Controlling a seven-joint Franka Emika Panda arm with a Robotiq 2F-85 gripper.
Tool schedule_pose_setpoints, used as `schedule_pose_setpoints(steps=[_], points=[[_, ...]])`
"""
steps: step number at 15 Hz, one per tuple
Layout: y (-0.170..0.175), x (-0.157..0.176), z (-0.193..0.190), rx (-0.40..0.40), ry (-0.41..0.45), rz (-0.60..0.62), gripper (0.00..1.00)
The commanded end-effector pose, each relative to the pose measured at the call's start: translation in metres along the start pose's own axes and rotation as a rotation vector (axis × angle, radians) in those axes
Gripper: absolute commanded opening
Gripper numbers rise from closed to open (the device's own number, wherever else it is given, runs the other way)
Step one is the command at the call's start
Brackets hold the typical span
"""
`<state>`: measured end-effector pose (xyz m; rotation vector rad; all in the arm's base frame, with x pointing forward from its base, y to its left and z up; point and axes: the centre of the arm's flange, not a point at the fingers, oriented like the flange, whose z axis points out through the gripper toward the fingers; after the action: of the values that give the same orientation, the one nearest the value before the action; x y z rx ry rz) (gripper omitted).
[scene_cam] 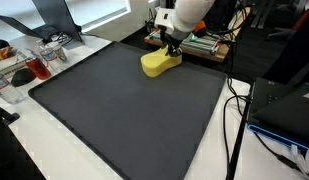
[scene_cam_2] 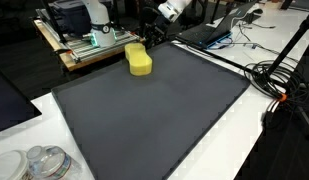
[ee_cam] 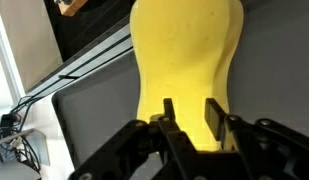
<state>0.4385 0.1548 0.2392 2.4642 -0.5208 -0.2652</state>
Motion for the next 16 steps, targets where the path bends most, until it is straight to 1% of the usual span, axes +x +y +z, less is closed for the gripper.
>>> schedule_pose_setpoints(steps=[1, 2, 3, 4, 6, 7, 8, 9, 11, 13, 14, 15, 16], points=[[-0.016, 0.0, 0.008, -0.002, 0.002, -0.041, 0.57], [-0.019, -0.001, 0.01, -0.003, -0.002, -0.05, 0.58], [-0.023, -0.001, 0.013, -0.002, -0.005, -0.059, 0.57], [-0.027, -0.001, 0.016, -0.004, -0.009, -0.068, 0.52], [-0.033, -0.001, 0.022, -0.009, -0.016, -0.081, 0.49], [-0.036, -0.001, 0.025, -0.013, -0.02, -0.088, 0.43], [-0.039, -0.001, 0.028, -0.017, -0.024, -0.092, 0.46], [-0.041, 0.0, 0.031, -0.021, -0.029, -0.097, 0.44], [-0.044, 0.001, 0.035, -0.029, -0.036, -0.101, 0.44], [-0.046, 0.002, 0.039, -0.035, -0.042, -0.104, 0.41], [-0.047, 0.002, 0.041, -0.038, -0.045, -0.102, 0.38], [-0.048, 0.003, 0.042, -0.039, -0.047, -0.102, 0.31], [-0.049, 0.003, 0.043, -0.041, -0.049, -0.102, 0.23]])
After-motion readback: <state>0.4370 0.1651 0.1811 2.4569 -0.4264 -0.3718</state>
